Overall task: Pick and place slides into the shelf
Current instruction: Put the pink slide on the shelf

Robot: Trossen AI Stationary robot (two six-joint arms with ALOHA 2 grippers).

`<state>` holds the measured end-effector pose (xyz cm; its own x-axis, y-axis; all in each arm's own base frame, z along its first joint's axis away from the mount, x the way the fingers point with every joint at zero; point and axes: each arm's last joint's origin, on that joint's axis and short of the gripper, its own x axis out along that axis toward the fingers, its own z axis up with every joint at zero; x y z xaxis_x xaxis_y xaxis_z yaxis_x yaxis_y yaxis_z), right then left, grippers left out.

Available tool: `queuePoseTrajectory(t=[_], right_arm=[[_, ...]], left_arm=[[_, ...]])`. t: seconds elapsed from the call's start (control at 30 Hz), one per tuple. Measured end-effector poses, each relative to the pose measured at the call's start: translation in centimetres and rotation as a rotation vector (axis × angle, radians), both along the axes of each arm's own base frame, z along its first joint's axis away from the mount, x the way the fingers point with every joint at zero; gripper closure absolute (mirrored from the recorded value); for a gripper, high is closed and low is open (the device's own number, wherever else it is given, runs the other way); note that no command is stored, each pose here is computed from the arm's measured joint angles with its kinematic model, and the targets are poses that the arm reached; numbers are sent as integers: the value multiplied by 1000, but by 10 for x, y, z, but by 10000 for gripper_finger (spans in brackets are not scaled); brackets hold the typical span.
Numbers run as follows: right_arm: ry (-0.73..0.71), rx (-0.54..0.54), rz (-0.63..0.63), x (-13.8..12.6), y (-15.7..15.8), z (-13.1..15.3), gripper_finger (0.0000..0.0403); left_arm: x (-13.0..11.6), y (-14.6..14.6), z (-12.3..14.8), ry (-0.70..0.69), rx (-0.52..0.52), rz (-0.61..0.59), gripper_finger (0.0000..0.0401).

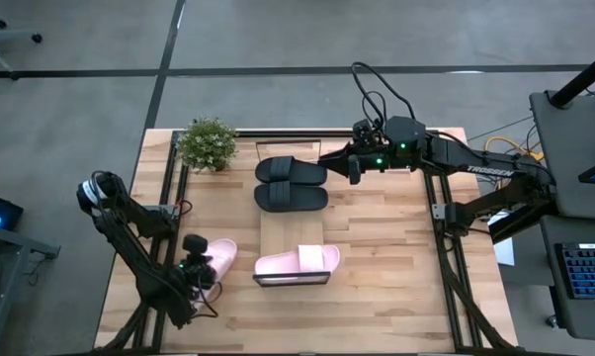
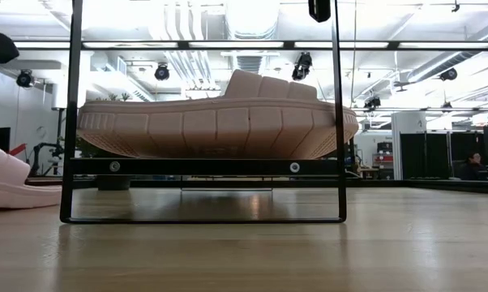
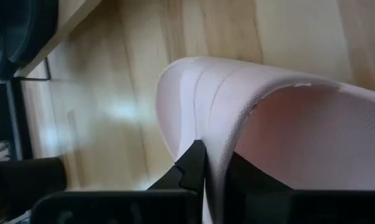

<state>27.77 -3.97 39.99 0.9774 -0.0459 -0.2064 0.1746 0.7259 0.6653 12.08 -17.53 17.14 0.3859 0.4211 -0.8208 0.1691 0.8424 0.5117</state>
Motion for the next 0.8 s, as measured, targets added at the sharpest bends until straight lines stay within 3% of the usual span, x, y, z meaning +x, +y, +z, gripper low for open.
queuePoseTrajectory(t=[0.23,0.57,0.8], right_arm=[[2,0,0,0,0,0,262],[1,41,4,0,0,0,262],[6,130,27,-1,-5,-1,262]], left_arm=[[0,0,18,7,54,-5,393],[7,11,70,-192,149,-34,393],[9,23,94,-203,197,-156,393]])
